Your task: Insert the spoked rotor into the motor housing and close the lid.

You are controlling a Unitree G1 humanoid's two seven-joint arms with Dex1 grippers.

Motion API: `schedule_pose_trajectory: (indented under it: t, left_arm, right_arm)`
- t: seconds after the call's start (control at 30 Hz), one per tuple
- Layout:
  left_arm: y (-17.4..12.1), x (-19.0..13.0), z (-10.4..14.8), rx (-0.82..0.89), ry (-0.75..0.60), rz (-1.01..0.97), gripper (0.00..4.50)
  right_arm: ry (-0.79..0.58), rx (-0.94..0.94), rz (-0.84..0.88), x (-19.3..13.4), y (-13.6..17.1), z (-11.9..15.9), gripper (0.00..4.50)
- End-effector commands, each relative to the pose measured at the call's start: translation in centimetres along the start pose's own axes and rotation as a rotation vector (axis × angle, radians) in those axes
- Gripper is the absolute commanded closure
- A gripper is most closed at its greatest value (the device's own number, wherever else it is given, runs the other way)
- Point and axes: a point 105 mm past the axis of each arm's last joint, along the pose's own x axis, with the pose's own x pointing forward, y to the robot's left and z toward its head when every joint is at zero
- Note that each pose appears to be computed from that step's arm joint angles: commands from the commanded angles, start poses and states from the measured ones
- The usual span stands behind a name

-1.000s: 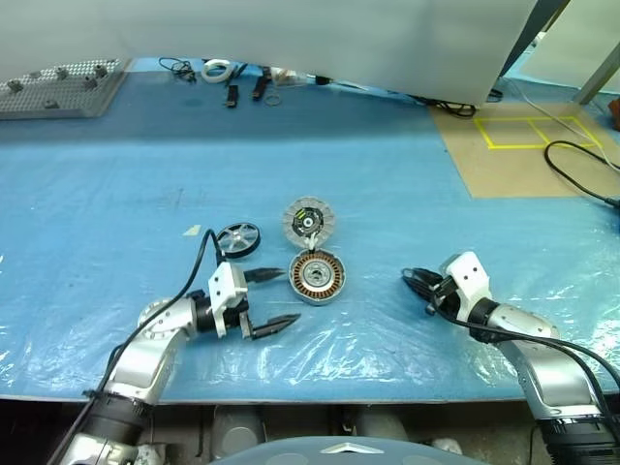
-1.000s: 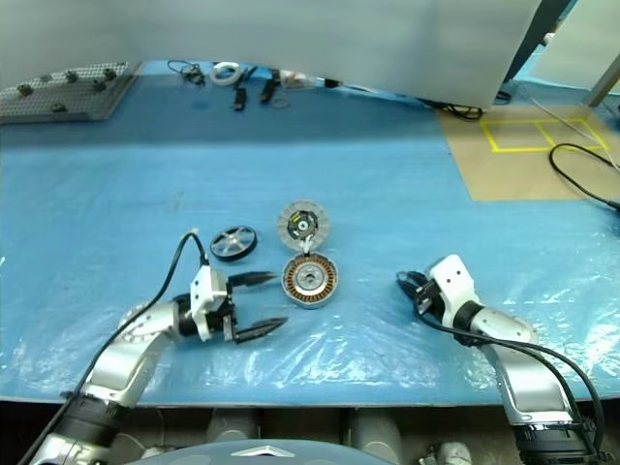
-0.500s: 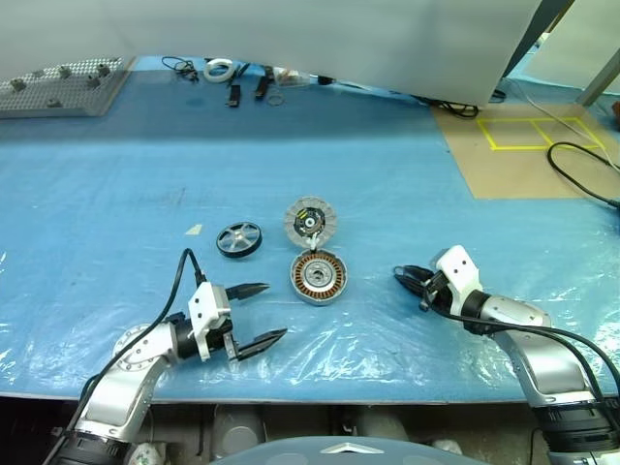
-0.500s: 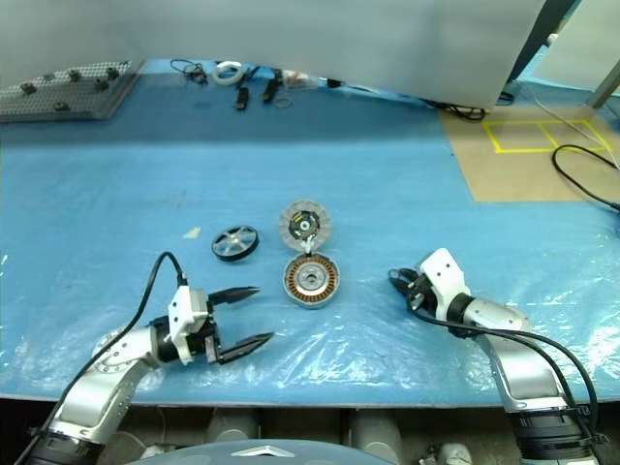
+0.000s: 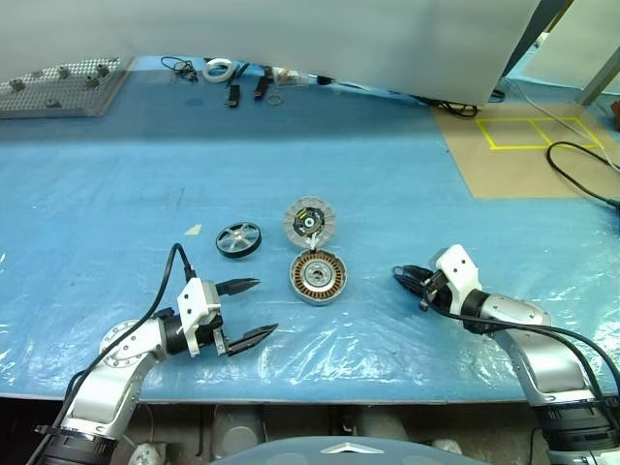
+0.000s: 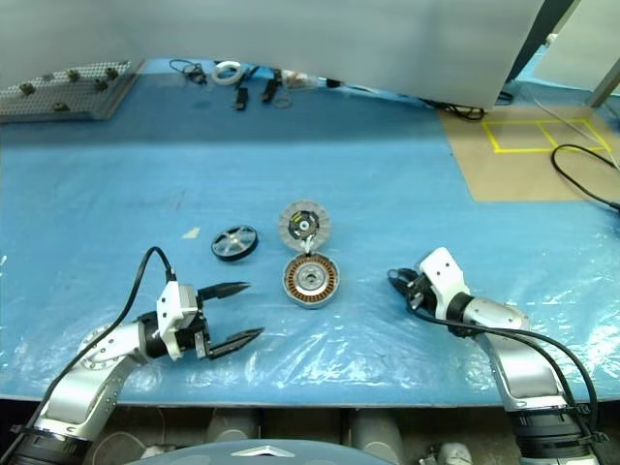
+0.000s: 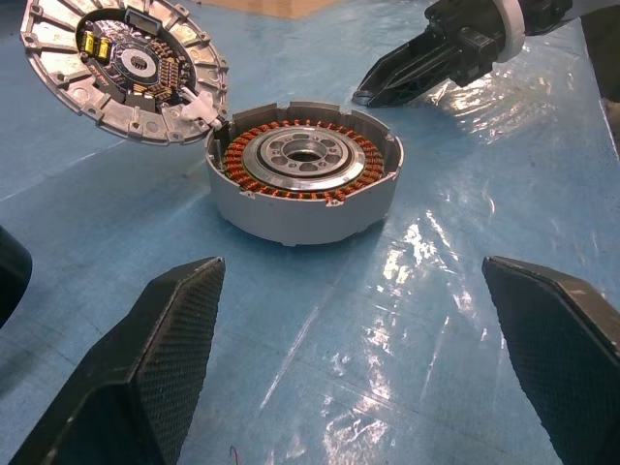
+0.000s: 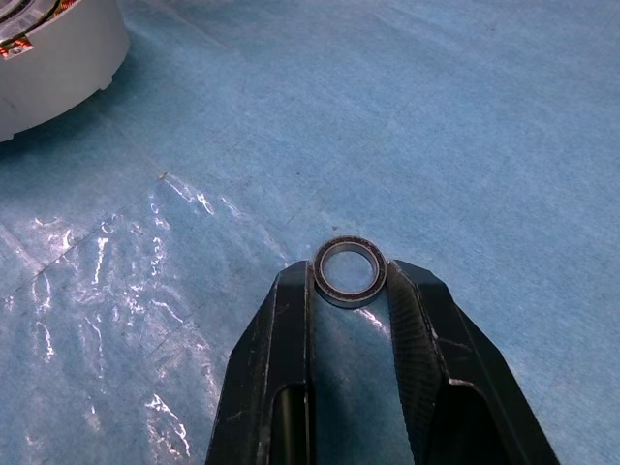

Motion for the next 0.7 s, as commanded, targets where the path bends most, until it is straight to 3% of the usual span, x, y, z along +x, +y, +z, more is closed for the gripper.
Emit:
schedule_pose_trajectory:
  t: [0.03,0.33,0.47,0.7]
  left_arm:
    - [-0.1,0.3,1.2,0.026,-0.035,-0.011,0.0]
    - [0.4,0.3,1.4,0.041,-0.023,-0.017,0.0]
    - [0.2,0.2,1.2,0.039,-0.016,-0.025,0.0]
    - [0.1,0.1,1.5,0.042,-0.018,-0.016,0.0]
  right_arm:
    - [-0.045,-0.027,0.009,0.2,0.5,1.6,3.84]
    - [-0.203,-0.06,0.152,-0.4,1.3,9.0,3.84]
    - [-0.178,-0.095,0.318,0.1,3.5,9.6,3.84]
    - [-0.172,-0.156,0.456,1.8,5.1,10.3,3.84]
